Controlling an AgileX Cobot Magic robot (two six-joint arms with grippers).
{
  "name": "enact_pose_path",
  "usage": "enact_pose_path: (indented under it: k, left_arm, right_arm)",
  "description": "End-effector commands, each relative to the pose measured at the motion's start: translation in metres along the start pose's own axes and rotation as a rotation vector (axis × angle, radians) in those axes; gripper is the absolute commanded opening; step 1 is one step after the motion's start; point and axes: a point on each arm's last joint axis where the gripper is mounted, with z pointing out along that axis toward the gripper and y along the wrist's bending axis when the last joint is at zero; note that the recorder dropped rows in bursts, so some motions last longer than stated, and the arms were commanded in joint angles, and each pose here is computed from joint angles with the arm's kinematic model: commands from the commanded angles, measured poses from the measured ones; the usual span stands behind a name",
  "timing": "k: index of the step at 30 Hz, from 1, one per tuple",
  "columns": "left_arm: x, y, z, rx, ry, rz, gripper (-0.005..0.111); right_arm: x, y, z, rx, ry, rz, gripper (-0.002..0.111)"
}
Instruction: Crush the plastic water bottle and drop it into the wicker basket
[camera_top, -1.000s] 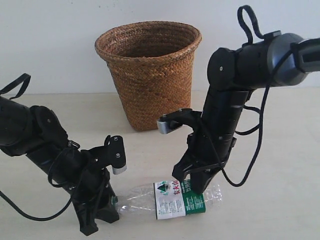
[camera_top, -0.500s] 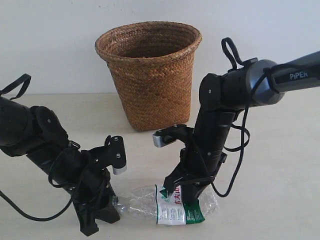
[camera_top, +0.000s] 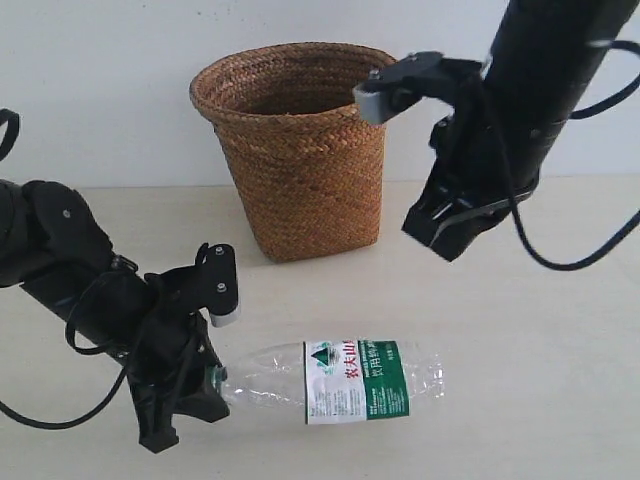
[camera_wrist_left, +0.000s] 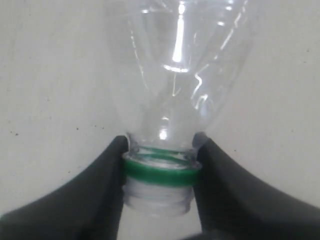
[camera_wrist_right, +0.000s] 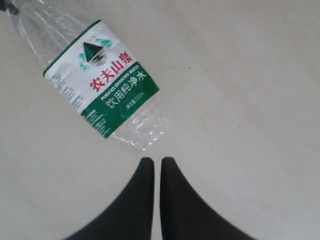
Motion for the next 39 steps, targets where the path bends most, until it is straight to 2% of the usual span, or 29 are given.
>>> enact_pose_path:
  k: [1, 3, 6, 8, 9, 10, 11, 12, 14, 15, 16, 17, 18, 19, 22, 27, 31, 34, 35, 39]
  left_arm:
    - [-0.02, -0.005, -0.027, 0.076, -0.071, 0.013, 0.004]
    - [-0.039, -0.004, -0.054, 0.112, -0.12, 0.062, 0.004]
    - [-0.055, 0.013, -0.093, 0.034, -0.181, 0.066, 0.004]
    - [-0.065, 0.035, -0.127, -0.076, -0.242, 0.042, 0.004]
    - [-0.071, 0.051, -0.15, -0.168, -0.292, 0.027, 0.004]
    - [-0.074, 0.06, -0.159, -0.227, -0.328, 0.001, 0.004]
    - [-0.084, 0.079, -0.178, -0.372, -0.442, -0.059, 0.005]
    - [-0.089, 0.087, -0.183, -0.43, -0.483, -0.073, 0.007]
    - [-0.097, 0.108, -0.189, -0.587, -0.539, -0.07, 0.022]
    - [-0.1, 0.124, -0.185, -0.643, -0.538, -0.058, 0.051]
    - [-0.101, 0.131, -0.178, -0.637, -0.534, -0.07, 0.071]
    - [-0.1, 0.136, -0.174, -0.624, -0.534, -0.093, 0.087]
    - [-0.1, 0.14, -0.168, -0.607, -0.533, -0.119, 0.093]
    - [-0.099, 0.142, -0.163, -0.597, -0.526, -0.125, 0.094]
    - [-0.1, 0.143, -0.16, -0.592, -0.523, -0.126, 0.088]
    - [-0.1, 0.137, -0.169, -0.591, -0.505, -0.097, 0.067]
    - [-0.095, 0.129, -0.178, -0.584, -0.421, -0.104, 0.037]
    - [-0.088, 0.122, -0.183, -0.562, -0.328, -0.127, 0.009]
    - [-0.084, 0.12, -0.184, -0.552, -0.288, -0.136, 0.005]
    - [-0.073, 0.113, -0.186, -0.508, -0.175, -0.221, 0.004]
  right_arm:
    - [0.02, -0.03, -0.026, 0.073, -0.037, 0.111, 0.0]
    - [0.041, -0.063, -0.03, 0.103, -0.032, 0.277, 0.0]
    - [0.068, -0.087, -0.021, 0.098, 0.016, 0.384, 0.0]
    - [0.082, -0.094, -0.013, 0.087, 0.049, 0.436, 0.0]
    - [0.083, -0.094, -0.009, 0.07, 0.02, 0.458, 0.0]
    - [0.082, -0.094, -0.007, 0.066, 0.004, 0.453, 0.0]
    - [0.079, -0.094, -0.005, 0.05, -0.029, 0.445, 0.0]
    - [0.077, -0.092, -0.004, 0.037, -0.047, 0.434, 0.0]
    - [0.075, -0.091, -0.005, 0.019, -0.071, 0.426, 0.0]
    - [0.074, -0.09, -0.005, -0.002, -0.077, 0.43, 0.0]
    - [0.073, -0.089, -0.005, -0.012, -0.077, 0.431, 0.0]
    - [0.074, -0.088, -0.004, -0.017, -0.073, 0.433, 0.0]
    - [0.074, -0.088, -0.003, -0.02, -0.072, 0.431, 0.0]
    - [0.074, -0.088, -0.003, -0.02, -0.072, 0.431, 0.0]
    - [0.073, -0.089, -0.003, -0.012, -0.09, 0.433, 0.0]
    - [0.071, -0.089, -0.004, -0.014, -0.108, 0.439, 0.0]
    - [0.069, -0.091, -0.004, 0.005, -0.132, 0.421, 0.0]
    - [0.069, -0.094, -0.004, 0.034, -0.136, 0.405, 0.0]
    - [0.071, -0.095, -0.004, 0.05, -0.124, 0.395, 0.0]
    - [0.081, -0.101, -0.004, 0.133, -0.031, 0.398, 0.0]
